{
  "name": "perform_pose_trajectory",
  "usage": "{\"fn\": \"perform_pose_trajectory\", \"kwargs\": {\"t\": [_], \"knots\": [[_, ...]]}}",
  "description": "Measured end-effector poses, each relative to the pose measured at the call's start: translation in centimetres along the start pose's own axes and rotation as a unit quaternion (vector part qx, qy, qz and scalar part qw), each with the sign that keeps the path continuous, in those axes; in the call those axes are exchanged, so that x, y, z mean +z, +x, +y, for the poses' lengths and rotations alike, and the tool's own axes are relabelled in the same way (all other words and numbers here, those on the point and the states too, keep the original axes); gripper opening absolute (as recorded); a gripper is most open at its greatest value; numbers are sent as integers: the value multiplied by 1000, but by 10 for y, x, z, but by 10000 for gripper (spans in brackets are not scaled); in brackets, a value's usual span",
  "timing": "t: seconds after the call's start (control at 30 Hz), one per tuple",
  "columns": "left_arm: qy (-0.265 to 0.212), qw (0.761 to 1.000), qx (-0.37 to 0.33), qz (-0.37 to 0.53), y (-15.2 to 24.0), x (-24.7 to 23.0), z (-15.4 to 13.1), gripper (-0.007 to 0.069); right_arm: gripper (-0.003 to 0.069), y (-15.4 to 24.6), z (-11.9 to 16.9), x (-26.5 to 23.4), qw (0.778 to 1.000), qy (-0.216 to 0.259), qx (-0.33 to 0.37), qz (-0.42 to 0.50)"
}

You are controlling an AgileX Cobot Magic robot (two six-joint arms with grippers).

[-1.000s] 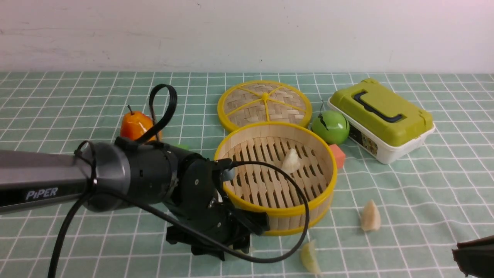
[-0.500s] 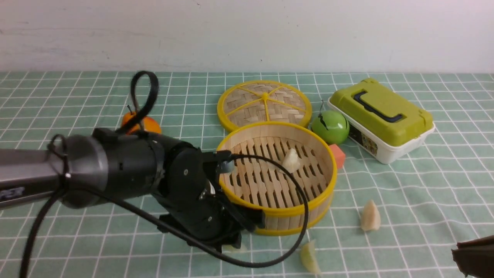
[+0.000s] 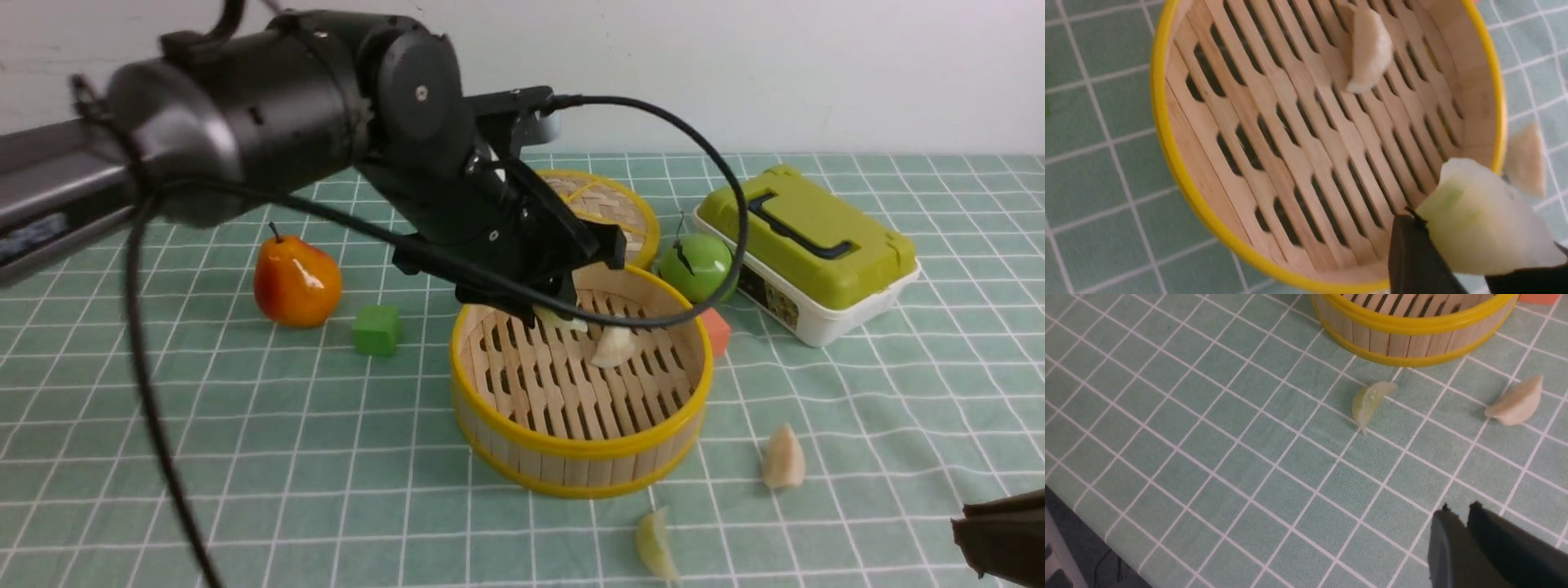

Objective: Put the dumplings into the steamer on the table with the blue tablecloth.
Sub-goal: 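Place the dumpling into the bamboo steamer basket with the left gripper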

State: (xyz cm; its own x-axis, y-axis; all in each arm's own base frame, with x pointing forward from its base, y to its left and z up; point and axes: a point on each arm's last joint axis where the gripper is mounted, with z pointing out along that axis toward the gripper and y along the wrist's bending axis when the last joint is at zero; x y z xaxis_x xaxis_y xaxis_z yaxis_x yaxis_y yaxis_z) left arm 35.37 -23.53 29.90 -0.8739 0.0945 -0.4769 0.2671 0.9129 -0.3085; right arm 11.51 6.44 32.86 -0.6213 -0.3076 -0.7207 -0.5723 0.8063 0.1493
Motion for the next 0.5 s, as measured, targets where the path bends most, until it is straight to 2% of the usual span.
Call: {"fn": "perform_pose_trajectory", "kwargs": {"t": [0.23, 0.37, 0.5], "knots": [[-38, 995, -38, 79, -25, 85, 44, 223, 73, 3, 1, 0, 1000, -6, 0, 14], [-44, 993, -33, 104, -23, 109, 49, 223, 77, 3, 1, 0, 1000, -6, 0, 15], [-40, 993, -21, 107, -23, 108, 48, 219, 83, 2, 1, 0, 1000, -6, 0, 12]]}}
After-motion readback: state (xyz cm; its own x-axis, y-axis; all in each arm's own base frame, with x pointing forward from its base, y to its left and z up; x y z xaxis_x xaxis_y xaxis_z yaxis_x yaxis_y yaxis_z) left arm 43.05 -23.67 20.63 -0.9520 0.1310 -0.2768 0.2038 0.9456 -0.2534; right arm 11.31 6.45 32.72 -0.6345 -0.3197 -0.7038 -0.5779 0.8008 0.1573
